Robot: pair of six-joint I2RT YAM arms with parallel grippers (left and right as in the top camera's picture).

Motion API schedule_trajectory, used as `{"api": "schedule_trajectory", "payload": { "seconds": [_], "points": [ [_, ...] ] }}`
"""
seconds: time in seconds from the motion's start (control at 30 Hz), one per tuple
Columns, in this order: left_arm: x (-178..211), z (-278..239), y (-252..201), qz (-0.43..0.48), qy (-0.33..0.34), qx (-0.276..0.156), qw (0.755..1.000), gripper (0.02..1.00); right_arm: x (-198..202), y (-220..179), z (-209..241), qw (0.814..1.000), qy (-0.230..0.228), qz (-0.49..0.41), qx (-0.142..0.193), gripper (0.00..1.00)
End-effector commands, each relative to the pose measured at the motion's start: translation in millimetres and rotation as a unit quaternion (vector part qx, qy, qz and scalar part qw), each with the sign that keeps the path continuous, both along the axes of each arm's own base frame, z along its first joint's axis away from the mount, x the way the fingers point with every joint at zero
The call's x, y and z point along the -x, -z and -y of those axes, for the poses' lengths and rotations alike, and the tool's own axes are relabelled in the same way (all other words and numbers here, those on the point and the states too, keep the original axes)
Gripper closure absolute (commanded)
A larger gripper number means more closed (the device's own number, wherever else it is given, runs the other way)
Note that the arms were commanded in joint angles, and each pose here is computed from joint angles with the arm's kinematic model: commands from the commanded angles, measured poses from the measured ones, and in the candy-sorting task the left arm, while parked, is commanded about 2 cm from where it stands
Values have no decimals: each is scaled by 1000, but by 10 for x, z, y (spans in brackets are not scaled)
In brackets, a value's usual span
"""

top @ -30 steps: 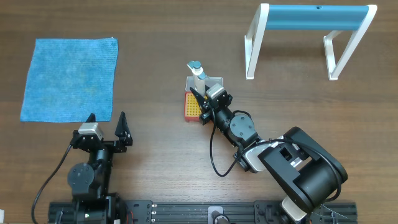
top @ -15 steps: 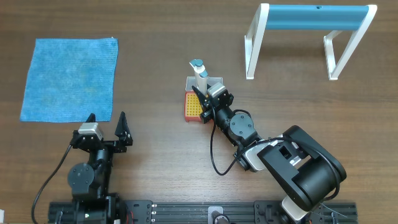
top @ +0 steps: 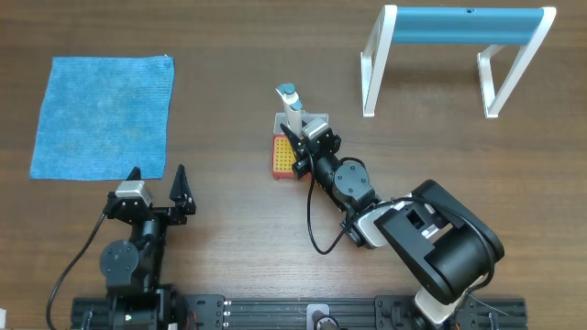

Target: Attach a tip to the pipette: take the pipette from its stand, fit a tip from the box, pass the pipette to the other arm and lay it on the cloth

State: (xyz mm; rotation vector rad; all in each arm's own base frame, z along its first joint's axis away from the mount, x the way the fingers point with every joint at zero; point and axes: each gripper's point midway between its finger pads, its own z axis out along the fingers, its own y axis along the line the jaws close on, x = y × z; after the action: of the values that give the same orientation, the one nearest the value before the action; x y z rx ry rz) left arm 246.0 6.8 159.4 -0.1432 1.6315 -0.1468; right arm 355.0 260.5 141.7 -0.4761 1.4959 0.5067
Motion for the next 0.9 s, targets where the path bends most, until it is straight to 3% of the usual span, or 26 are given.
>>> {"api": "schedule_trajectory", "payload": {
  "seconds": [0.03,0.9],
  "points": [
    [3,48,12,-1,14,-7,1000,154,-68,-21,13,1000,9,0,-10,921],
    [3,48,12,-1,14,-7,1000,154,12,-16,99,1000,11,2,-11,923]
  ]
}}
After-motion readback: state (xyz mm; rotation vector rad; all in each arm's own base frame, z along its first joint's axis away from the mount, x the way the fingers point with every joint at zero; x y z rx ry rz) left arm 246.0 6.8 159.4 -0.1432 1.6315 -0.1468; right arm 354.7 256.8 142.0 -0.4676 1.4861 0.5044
